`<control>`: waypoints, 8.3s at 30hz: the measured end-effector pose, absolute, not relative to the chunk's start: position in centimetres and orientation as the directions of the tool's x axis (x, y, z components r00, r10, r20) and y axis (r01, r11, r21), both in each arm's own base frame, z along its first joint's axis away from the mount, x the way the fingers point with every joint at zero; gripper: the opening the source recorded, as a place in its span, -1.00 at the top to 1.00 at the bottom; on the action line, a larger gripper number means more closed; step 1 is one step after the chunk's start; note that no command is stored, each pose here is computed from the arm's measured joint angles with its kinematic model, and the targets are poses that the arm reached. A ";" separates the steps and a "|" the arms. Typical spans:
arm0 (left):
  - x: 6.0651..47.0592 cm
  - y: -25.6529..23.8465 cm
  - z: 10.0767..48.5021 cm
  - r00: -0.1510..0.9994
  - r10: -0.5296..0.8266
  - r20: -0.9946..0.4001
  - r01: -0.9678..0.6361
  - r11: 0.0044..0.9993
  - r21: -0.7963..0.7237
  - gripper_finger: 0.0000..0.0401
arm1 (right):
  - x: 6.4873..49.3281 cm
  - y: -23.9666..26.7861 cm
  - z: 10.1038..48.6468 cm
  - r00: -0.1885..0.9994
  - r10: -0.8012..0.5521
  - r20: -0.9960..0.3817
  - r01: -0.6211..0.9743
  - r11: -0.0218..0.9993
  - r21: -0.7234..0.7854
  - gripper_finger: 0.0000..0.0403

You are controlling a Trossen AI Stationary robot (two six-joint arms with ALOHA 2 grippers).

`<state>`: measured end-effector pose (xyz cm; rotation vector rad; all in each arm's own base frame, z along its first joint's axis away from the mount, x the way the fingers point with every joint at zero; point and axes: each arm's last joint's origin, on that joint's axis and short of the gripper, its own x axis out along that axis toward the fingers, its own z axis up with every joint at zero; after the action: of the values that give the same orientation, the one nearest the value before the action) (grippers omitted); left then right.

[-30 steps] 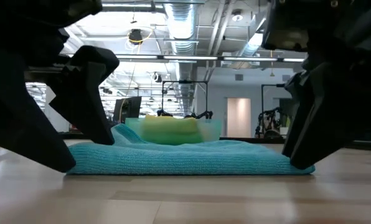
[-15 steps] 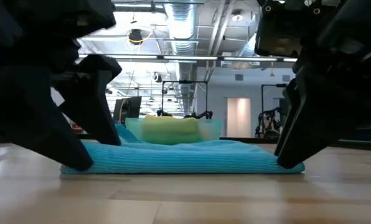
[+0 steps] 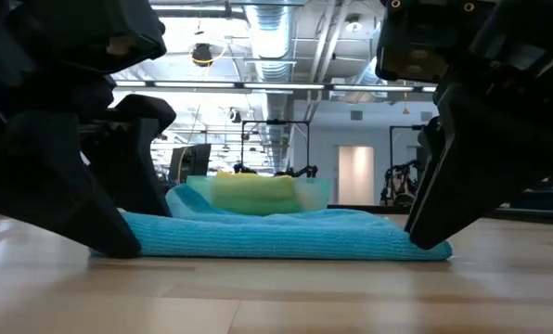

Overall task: Roll microfiber towels into tight, uniform cylinder then place into a basket
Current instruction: Fold the blue towel

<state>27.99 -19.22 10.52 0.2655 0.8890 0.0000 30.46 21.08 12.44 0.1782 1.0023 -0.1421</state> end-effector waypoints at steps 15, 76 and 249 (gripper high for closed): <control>27.7 -19.8 10.4 0.622 0.055 -0.781 0.187 0.958 0.216 0.82 | 33.0 22.9 16.8 0.589 0.066 -0.805 -0.015 0.997 0.071 0.25; 26.5 -19.2 14.2 0.531 -0.138 -0.836 -0.020 0.984 -0.176 0.94 | 34.9 26.8 12.9 0.521 0.105 -0.847 -0.025 0.994 0.108 0.97; 26.3 -17.7 17.1 0.335 0.008 -0.942 -0.332 0.937 -0.111 0.02 | 39.3 20.9 10.0 0.569 -0.037 -0.822 0.032 0.999 -0.023 0.70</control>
<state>26.31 -17.70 17.14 -0.3066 1.2136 0.2263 39.32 20.90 10.01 -0.0057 0.9648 -0.0409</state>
